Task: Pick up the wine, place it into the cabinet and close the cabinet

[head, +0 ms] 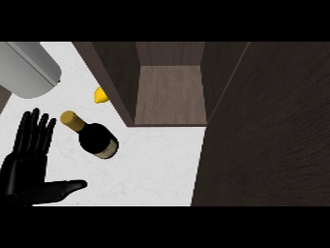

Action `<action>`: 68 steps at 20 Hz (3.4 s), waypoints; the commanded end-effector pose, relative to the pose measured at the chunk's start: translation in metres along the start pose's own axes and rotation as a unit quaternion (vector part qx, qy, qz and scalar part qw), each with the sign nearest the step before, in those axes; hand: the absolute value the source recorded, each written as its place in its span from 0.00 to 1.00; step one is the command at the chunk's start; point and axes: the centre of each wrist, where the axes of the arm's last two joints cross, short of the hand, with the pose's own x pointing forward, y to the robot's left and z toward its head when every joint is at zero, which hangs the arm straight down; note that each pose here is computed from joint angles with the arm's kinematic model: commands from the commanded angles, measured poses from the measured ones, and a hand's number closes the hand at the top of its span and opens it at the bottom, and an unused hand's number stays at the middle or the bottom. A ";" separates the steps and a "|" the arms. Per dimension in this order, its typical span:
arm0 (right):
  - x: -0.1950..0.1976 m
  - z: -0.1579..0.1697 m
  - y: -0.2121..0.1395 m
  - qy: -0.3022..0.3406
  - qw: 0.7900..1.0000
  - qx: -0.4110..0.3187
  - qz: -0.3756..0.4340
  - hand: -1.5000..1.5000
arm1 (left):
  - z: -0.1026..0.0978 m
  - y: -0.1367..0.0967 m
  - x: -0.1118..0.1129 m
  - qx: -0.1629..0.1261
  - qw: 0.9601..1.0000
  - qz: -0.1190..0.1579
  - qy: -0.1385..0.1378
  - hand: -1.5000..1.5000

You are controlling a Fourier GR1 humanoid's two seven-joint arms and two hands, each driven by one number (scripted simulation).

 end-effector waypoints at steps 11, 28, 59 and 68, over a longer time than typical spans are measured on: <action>0.005 0.030 0.007 -0.004 1.000 0.021 -0.020 0.00 | -0.004 0.013 -0.057 -0.002 1.000 0.008 0.030 0.00; 0.011 0.017 -0.001 -0.016 0.999 0.025 -0.014 0.00 | 0.002 0.027 -0.133 0.002 0.997 0.060 0.056 0.00; 0.015 0.012 -0.003 -0.004 1.000 0.017 -0.017 0.00 | -0.035 -0.017 -0.154 -0.088 0.995 -0.028 -0.046 1.00; 0.013 0.018 -0.011 0.002 1.000 0.009 -0.020 0.00 | -0.038 -0.057 -0.121 -0.094 0.991 -0.032 -0.090 1.00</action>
